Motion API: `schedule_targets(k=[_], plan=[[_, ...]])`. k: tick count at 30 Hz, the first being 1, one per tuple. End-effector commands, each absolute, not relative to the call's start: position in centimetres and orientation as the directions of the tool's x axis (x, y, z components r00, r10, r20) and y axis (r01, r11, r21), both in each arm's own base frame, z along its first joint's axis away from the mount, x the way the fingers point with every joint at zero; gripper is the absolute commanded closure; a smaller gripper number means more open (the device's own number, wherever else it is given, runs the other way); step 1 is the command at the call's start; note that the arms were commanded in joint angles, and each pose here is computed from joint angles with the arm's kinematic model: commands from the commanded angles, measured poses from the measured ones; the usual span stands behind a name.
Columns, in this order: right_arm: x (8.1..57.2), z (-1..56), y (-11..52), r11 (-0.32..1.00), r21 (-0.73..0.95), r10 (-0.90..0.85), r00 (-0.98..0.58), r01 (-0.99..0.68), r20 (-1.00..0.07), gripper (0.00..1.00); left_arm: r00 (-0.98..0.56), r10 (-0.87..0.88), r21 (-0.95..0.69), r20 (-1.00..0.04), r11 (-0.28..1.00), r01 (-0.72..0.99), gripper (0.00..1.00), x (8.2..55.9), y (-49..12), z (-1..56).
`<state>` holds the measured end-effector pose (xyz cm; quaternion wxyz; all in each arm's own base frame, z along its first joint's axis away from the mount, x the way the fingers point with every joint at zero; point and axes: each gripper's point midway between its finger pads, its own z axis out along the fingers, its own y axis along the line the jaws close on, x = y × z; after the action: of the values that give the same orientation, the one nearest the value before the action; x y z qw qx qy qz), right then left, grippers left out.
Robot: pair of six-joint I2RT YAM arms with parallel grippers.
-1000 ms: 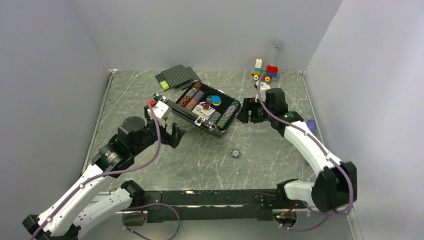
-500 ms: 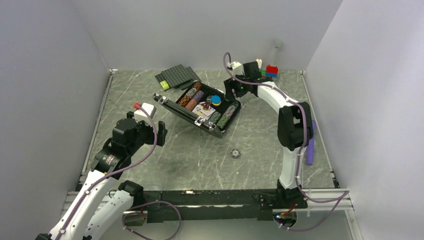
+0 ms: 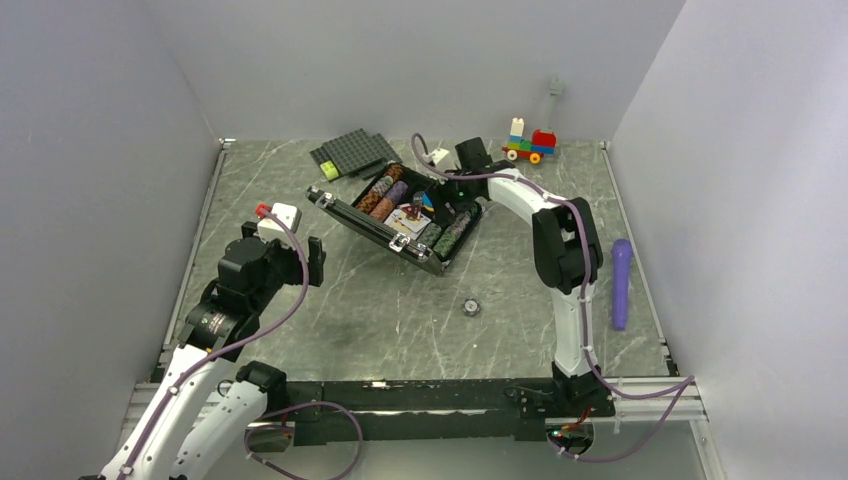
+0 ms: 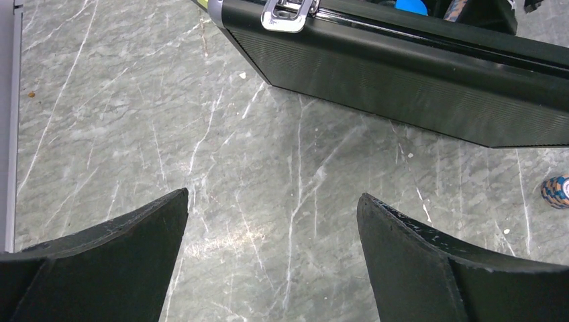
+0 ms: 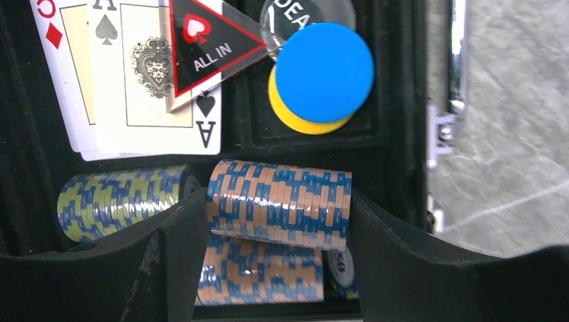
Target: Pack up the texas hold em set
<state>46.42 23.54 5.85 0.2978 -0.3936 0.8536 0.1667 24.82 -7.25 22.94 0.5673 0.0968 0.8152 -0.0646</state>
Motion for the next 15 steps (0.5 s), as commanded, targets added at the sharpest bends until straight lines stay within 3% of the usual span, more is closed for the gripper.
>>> schedule_targets(k=[1,5,10,12,15], plan=[[47.0,6.5,24.3,0.613,0.028,-0.594,-0.484,-0.789,-0.643,0.72,-0.316,0.083,0.014,-0.945,0.977,0.215,0.01,25.2,-6.9,23.3],[46.9,7.1,24.5,0.615,0.030,-0.580,-0.478,-0.788,-0.659,0.49,-0.320,0.083,0.013,-0.944,0.976,0.215,0.01,25.2,-6.9,23.2],[47.2,9.0,24.5,0.616,0.016,-0.566,-0.456,-0.788,-0.687,0.36,-0.320,0.083,0.011,-0.944,0.975,0.222,0.01,25.2,-7.1,23.2],[47.5,9.7,24.3,0.617,0.010,-0.562,-0.450,-0.787,-0.694,0.25,-0.322,0.083,0.009,-0.943,0.974,0.224,0.01,25.2,-7.1,23.2],[47.7,10.3,24.0,0.624,0.004,-0.558,-0.449,-0.781,-0.698,0.19,-0.322,0.083,0.009,-0.943,0.974,0.226,0.01,25.2,-7.1,23.1]])
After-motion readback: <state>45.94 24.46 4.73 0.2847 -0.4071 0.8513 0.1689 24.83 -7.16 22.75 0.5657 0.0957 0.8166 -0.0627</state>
